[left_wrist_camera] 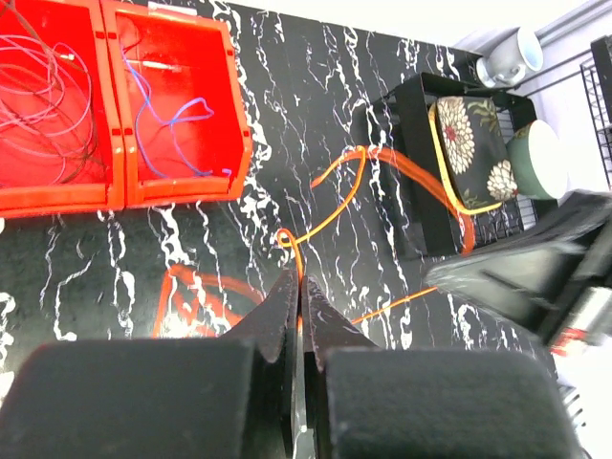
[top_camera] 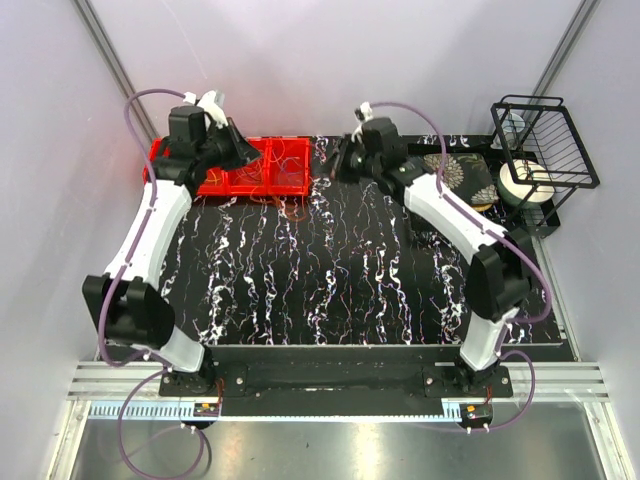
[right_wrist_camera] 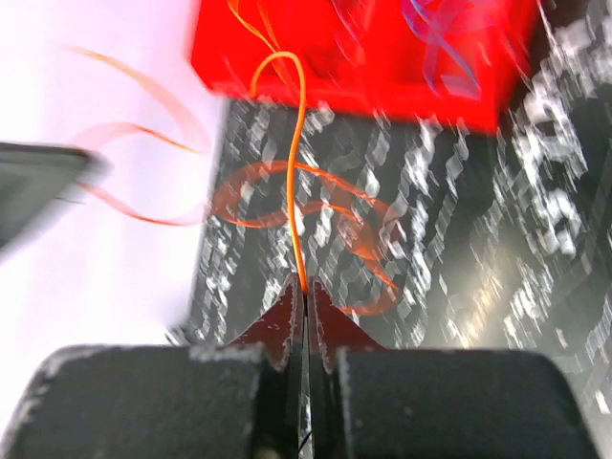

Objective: Untangle the cables

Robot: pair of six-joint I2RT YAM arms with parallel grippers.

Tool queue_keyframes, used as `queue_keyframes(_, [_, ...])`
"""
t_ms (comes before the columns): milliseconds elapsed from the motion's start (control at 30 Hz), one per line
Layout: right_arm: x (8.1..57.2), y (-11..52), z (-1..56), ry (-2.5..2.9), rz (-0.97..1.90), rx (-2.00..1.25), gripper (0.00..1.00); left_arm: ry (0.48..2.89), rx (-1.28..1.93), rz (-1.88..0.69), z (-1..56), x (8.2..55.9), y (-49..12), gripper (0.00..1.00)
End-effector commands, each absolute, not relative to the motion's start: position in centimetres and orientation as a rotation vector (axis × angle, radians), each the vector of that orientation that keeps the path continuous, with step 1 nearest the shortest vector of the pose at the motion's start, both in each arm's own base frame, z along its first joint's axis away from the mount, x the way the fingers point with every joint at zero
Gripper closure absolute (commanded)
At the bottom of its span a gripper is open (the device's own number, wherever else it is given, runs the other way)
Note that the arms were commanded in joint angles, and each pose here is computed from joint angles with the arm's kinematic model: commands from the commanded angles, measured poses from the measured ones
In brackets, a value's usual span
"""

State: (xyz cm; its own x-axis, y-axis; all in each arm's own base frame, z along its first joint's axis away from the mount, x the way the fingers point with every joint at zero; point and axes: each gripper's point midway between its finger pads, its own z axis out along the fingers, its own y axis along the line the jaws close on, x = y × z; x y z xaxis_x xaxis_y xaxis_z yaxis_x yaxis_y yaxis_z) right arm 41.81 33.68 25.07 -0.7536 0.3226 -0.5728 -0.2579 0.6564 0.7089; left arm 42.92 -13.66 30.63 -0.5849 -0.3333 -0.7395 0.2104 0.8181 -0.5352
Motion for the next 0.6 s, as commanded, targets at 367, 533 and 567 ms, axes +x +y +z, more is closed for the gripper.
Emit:
queue_keyframes(367, [51.2, 38.9, 31.0, 1.982, 1.133, -0.074, 1.00, 1.830, 0.020, -0.893, 34.2, 50.5, -16.7, 1.00])
queue_keyframes(533, [53.8, 40.5, 28.6, 1.992, 1.170, -0.082, 1.00, 1.821, 0.051, -0.979, 33.2, 53.1, -18.1, 1.00])
queue_keyframes(567, [54.2, 40.4, 29.4, 1.966, 1.181, -0.080, 1.00, 1.836, 0.044, -0.988, 32.3, 53.8, -18.2, 1.00])
